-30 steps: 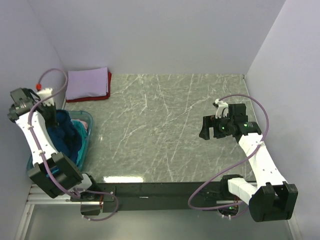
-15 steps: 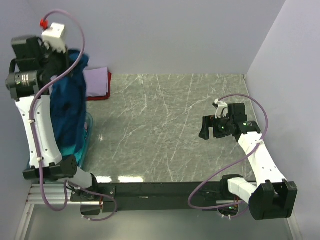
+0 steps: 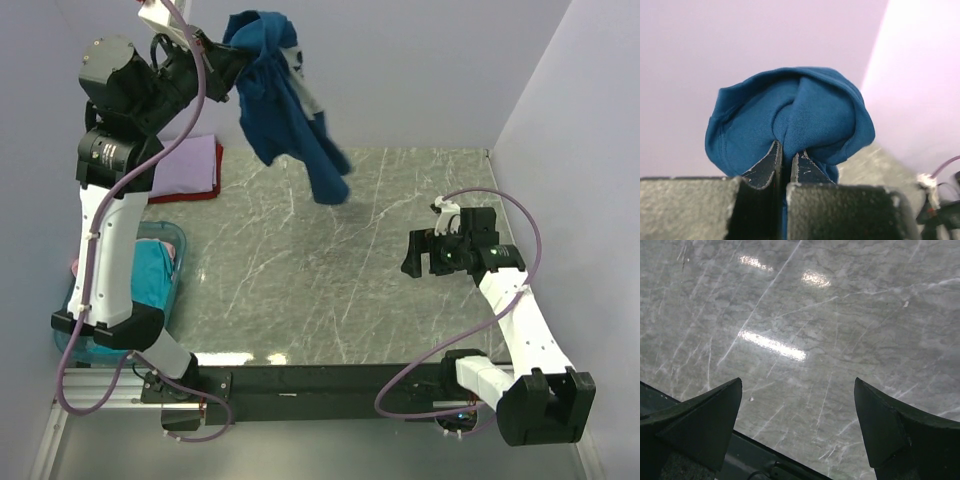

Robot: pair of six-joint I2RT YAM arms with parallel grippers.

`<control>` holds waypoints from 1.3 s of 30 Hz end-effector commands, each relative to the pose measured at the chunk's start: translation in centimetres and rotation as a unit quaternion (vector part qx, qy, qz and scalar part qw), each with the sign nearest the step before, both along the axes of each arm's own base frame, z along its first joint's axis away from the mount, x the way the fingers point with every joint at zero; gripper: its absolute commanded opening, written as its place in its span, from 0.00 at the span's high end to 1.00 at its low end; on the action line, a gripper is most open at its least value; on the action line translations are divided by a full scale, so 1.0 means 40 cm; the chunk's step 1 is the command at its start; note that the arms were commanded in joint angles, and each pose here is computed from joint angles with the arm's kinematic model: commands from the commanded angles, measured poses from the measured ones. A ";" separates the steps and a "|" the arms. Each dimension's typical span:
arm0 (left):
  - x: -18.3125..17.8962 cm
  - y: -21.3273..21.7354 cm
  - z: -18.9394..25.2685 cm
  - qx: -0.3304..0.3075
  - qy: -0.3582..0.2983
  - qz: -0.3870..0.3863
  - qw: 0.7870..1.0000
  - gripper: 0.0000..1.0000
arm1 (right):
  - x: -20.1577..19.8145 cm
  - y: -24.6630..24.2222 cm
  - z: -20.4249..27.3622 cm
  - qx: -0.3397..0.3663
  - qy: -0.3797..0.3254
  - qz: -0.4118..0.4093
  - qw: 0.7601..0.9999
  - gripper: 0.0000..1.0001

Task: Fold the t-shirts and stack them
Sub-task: Move the tshirt to the center of the board, then flatten the tshirt out

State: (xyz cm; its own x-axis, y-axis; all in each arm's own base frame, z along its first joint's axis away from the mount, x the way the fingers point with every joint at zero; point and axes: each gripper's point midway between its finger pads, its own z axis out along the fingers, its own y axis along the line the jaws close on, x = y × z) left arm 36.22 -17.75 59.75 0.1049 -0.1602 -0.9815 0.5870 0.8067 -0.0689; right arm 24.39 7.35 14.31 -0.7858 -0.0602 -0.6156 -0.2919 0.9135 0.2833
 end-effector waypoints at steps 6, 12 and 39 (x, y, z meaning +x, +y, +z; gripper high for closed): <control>0.009 -0.079 -0.274 -0.071 0.125 -0.146 0.979 0.69 | 0.021 -0.034 0.086 -0.023 -0.071 -0.012 0.997 0.01; 0.051 0.267 -0.713 -0.081 0.305 0.001 0.949 0.01 | -0.003 -0.053 0.095 -0.060 -0.082 0.013 0.995 0.01; -0.143 0.048 -1.260 0.084 0.539 -0.087 0.833 0.36 | -0.135 0.057 -0.215 -0.299 0.146 0.295 0.896 0.36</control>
State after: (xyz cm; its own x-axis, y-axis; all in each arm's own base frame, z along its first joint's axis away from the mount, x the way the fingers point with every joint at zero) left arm 28.54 -15.85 8.94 -0.8712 0.0988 -0.4808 0.3818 0.7520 -0.5373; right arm 19.50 10.57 6.32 -0.6604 -0.7314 -0.1700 -0.7408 0.6716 -0.0114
